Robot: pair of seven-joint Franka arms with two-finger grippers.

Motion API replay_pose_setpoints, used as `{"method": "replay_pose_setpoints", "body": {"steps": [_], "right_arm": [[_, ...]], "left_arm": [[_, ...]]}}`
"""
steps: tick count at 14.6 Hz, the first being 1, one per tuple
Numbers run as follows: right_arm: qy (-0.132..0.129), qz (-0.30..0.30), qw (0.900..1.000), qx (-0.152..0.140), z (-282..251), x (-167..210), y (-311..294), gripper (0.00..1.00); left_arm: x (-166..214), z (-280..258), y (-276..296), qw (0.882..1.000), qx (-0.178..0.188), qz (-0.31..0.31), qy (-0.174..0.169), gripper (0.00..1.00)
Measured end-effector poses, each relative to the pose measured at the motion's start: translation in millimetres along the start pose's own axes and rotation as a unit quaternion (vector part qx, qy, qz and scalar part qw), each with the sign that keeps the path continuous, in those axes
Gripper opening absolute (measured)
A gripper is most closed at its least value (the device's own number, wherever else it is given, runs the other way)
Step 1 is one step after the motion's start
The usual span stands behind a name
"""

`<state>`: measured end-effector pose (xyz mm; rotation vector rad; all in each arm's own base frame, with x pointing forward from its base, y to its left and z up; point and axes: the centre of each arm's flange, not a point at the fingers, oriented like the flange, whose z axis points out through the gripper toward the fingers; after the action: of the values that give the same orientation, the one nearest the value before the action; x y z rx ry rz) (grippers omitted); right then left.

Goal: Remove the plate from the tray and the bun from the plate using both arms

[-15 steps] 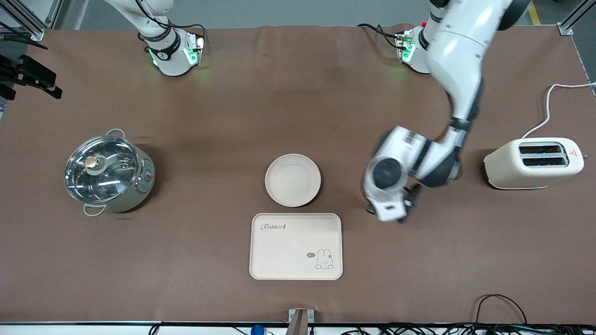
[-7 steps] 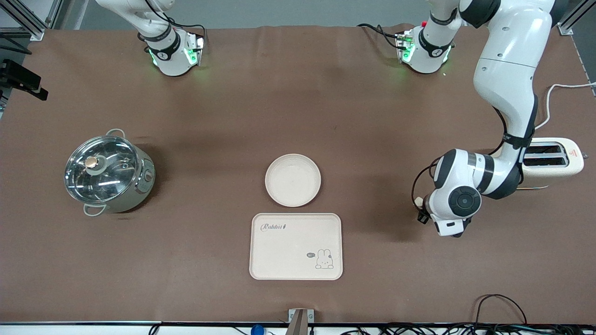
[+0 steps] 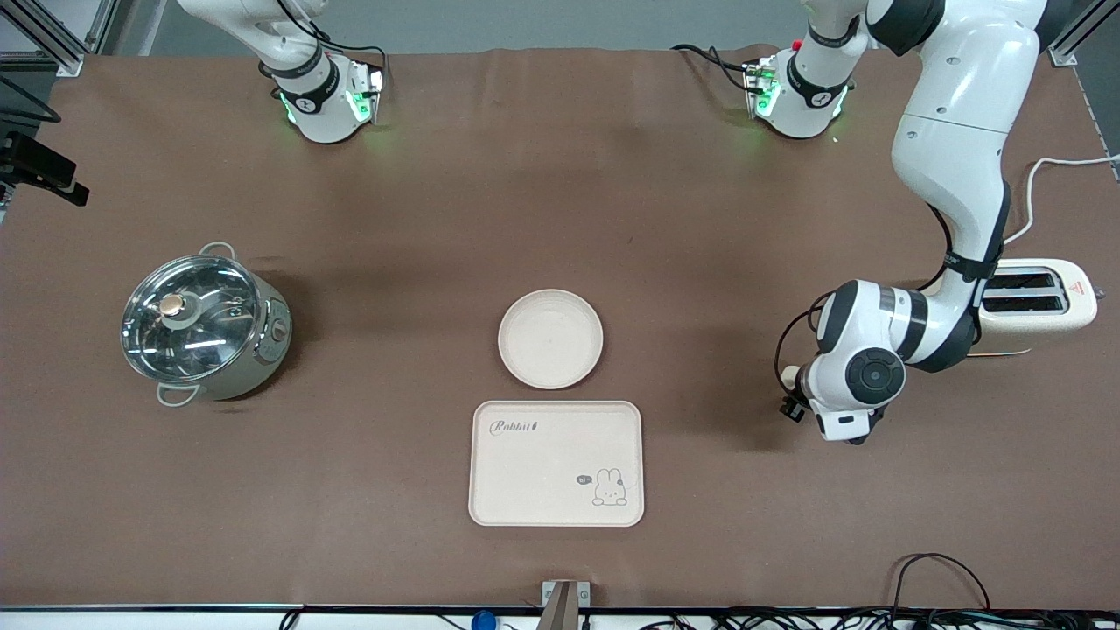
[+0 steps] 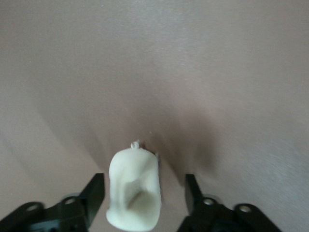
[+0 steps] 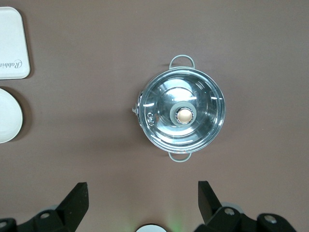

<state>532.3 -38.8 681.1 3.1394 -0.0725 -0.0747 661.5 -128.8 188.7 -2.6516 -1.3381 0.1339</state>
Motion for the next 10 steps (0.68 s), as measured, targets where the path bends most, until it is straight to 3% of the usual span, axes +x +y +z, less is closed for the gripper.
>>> {"method": "replay_pose_setpoints", "body": {"steps": [2, 5, 8, 10], "right_arm": [[0.001, 0.0, 1.0, 0.0, -0.1, 0.1, 0.2, 1.0], [-0.002, 0.001, 1.0, 0.0, 0.4, -0.3, -2.6, 1.0], [-0.015, 0.007, 1.0, -0.002, 6.0, -1.8, -23.8, 1.0], [-0.004, 0.005, 1.0, -0.002, 10.0, 3.5, -35.3, 1.0]], "left_arm": [[-9.0, -17.6, 7.3, 1.0, -0.016, 0.007, 0.002, 0.99], [-6.8, -71.6, 5.8, 0.999, -0.04, 0.021, 0.019, 1.0], [-0.7, -160.5, -15.4, 0.993, -0.044, 0.096, 0.043, 1.0], [2.0, -226.2, -40.3, 0.985, -0.041, 0.157, 0.06, 1.0]]}}
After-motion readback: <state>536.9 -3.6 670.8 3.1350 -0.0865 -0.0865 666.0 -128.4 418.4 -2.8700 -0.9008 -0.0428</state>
